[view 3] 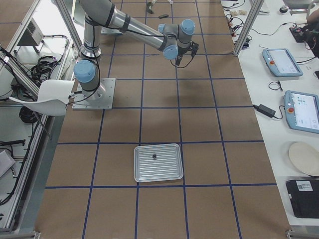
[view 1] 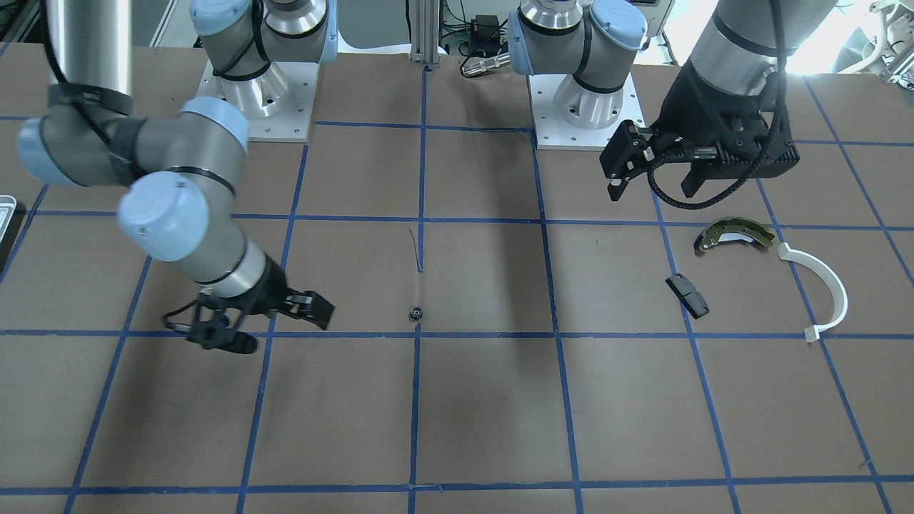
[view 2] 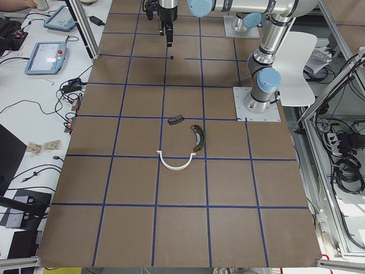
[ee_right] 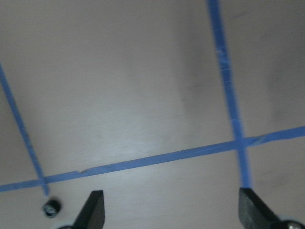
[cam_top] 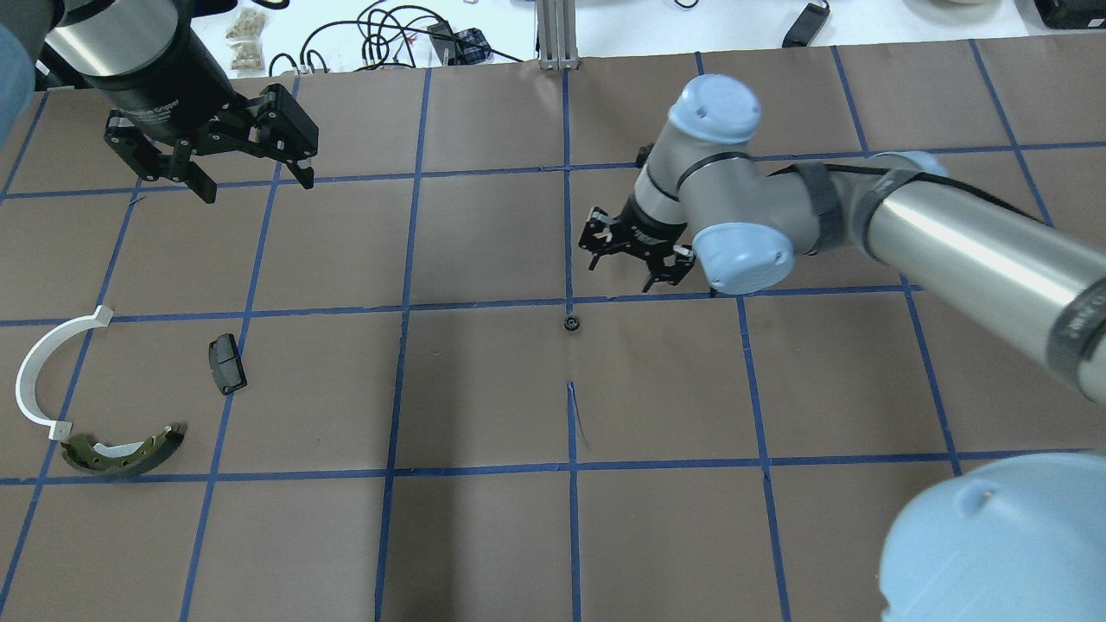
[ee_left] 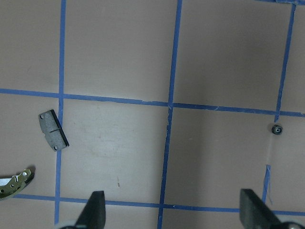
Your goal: Place bearing gear from tray to pile
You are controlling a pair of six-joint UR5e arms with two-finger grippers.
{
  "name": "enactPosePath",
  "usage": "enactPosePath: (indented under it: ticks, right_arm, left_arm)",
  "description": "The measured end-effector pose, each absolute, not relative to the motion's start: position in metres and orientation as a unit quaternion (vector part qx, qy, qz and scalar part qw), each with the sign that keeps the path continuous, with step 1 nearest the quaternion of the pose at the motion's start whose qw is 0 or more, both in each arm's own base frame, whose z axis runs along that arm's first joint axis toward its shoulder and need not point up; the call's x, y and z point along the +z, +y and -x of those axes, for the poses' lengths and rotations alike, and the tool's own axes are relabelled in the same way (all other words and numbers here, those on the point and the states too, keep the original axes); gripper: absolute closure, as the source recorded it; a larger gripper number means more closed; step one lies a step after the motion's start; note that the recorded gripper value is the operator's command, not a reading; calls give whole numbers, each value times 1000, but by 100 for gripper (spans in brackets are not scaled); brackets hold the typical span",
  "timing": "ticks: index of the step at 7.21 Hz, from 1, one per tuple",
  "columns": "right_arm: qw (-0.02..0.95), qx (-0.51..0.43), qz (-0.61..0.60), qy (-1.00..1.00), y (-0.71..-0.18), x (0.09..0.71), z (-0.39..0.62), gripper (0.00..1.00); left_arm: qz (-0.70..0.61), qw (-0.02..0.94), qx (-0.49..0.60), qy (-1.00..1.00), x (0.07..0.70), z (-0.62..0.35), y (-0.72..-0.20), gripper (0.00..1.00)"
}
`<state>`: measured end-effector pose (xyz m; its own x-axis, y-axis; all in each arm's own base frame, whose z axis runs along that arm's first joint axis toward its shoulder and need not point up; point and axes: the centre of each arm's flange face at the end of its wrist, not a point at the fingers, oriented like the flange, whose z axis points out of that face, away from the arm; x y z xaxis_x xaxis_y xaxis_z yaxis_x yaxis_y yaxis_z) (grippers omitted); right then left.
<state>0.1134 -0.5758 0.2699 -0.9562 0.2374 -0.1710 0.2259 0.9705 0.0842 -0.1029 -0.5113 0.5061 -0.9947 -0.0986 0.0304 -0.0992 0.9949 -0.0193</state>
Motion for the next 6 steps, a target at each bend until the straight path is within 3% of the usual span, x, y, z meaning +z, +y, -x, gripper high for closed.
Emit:
enactPosePath:
  ticks: [2,6]
  right_arm:
    - [25,23,-40,999,-563,303,44,0]
    - [-16,8,127,992,-483,309,301,0]
  left_arm:
    - [-52,16,-10,-998,482,150,-515,0]
    - [-81,22,15,-996,329,328,-513,0]
